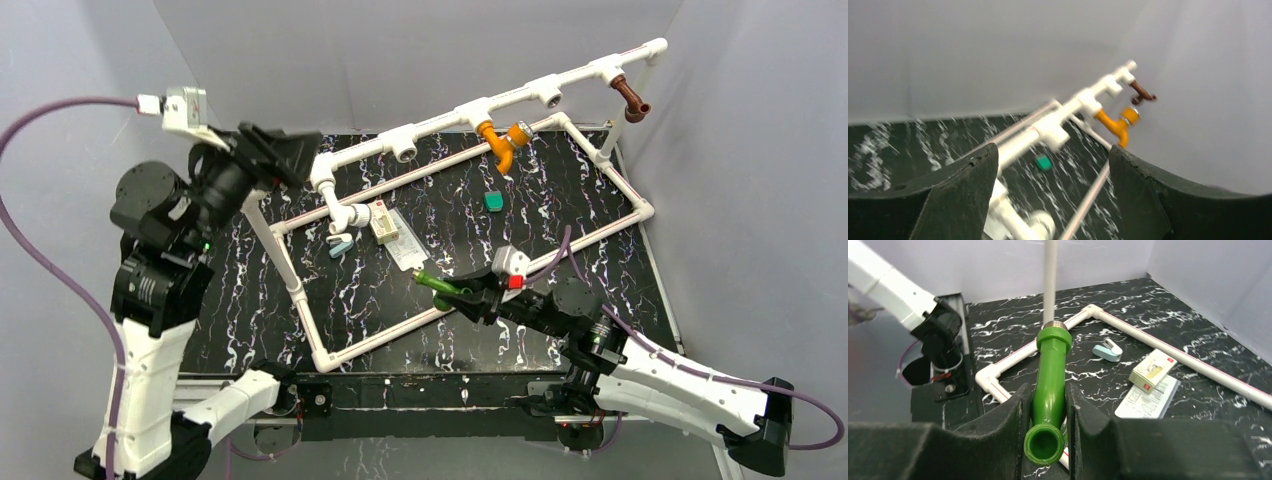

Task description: Install the water faucets

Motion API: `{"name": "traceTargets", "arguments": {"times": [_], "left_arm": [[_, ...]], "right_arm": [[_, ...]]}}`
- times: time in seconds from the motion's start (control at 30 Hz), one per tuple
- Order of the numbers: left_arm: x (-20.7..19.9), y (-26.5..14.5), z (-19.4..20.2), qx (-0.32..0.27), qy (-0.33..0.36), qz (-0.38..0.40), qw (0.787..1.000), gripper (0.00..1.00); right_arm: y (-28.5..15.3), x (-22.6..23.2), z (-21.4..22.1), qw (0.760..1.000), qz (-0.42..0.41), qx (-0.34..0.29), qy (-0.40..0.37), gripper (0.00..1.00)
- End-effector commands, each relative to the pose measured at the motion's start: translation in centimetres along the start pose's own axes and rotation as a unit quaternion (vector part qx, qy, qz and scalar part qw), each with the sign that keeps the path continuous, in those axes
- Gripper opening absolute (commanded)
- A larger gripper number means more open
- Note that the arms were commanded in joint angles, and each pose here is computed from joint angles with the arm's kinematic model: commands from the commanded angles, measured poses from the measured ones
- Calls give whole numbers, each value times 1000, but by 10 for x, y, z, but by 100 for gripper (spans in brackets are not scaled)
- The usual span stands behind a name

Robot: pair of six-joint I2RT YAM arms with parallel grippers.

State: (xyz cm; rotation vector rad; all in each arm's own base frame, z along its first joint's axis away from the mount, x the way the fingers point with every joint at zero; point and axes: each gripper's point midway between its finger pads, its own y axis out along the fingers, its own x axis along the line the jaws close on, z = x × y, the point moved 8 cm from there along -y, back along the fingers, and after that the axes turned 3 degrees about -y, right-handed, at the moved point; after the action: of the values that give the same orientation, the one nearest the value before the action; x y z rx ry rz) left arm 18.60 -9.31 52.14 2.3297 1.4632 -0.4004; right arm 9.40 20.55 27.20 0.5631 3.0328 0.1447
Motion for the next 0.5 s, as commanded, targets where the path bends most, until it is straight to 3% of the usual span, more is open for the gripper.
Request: {"name": "traceTargets", "arguments": {"times": [0.0,0.1,0.27,0.47], "left_arm": [[-13,-43,45,117,-105,70,985,78],[-18,-67,65,164,-153,99,969,78],[-24,-111,72,202,-166,117,958,77],[-11,-159,116,333,-178,88,922,77]], "right_arm": [[4,11,-28,991,-94,-48,-86,1],[9,15,-26,986,-123,-43,-101,1],[21,22,-24,979,-175,-28,-102,1],[34,26,-26,974,-199,-38,-103,1]]}}
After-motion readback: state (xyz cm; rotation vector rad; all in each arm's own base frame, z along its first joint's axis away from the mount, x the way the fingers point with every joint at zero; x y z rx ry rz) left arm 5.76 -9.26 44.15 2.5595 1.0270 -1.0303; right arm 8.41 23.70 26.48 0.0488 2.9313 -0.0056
